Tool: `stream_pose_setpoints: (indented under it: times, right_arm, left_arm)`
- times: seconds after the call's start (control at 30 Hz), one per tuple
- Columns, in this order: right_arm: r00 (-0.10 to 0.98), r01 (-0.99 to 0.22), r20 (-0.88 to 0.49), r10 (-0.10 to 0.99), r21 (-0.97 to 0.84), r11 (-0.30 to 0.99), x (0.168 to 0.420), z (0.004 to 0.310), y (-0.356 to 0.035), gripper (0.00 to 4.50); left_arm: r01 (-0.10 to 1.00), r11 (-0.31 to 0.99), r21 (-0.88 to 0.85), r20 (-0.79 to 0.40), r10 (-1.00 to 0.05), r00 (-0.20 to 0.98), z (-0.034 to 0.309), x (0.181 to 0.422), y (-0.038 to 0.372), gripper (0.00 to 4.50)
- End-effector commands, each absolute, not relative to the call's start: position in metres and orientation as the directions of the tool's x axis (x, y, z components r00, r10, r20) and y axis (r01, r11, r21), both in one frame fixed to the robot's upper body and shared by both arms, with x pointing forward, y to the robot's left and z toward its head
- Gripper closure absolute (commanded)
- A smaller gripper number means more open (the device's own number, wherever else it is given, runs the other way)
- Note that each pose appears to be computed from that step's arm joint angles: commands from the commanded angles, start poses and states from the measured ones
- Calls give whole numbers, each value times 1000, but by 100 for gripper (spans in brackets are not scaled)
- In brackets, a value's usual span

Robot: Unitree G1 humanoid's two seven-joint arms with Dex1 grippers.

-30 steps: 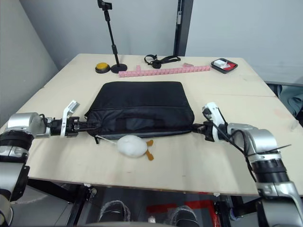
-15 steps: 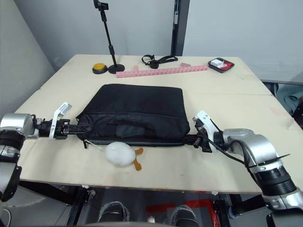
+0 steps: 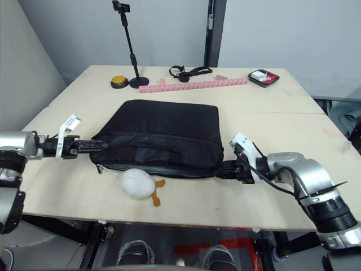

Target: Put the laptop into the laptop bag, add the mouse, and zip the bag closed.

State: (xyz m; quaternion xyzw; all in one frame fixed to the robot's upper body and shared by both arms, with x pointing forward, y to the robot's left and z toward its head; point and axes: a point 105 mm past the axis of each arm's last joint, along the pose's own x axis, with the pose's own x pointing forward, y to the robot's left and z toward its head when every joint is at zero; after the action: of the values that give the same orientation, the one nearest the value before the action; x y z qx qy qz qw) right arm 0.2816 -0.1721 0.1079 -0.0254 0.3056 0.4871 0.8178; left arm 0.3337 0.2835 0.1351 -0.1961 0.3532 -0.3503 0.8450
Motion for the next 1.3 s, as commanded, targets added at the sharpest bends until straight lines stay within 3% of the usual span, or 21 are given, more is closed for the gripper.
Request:
stream_pose_setpoints:
  times: [0.03,0.13,0.3,0.43,0.53,0.67,0.77,0.97,1.13,1.3]
  right_arm:
    - [380,-819,-492,783,214,532,283,132,-191,106]
    - [392,-820,-500,772,191,540,281,140,-202,1]
    - [449,-839,-406,796,113,532,279,185,-218,1]
    - [398,-904,-292,869,38,427,269,219,-191,1]
    - [335,-935,-265,904,23,354,259,226,-170,1]
    - [250,-965,-266,931,10,262,253,214,-130,120]
    - [252,-964,-252,934,21,266,265,205,-108,227]
    - [177,-981,-251,952,40,192,286,183,-55,432]
    - [162,-984,-390,907,2,177,307,153,-21,442]
    - [159,-983,-444,882,9,181,319,140,-7,442]
  left_arm:
    - [503,701,-506,-456,-712,533,162,328,299,57]
    - [543,708,-452,-472,-706,528,171,325,303,57]
    - [859,484,-165,-306,-853,422,234,321,265,57]
    - [930,345,-127,-198,-927,317,249,315,239,57]
    - [960,263,-96,-172,-954,245,252,306,227,57]
    - [985,163,-56,-254,-956,144,249,286,212,57]
    - [992,124,-24,-368,-924,107,237,272,212,57]
    - [990,137,17,-442,-887,131,227,259,226,57]
    - [991,133,31,-473,-871,132,209,248,230,57]
    - [991,123,45,-469,-874,129,188,238,222,57]
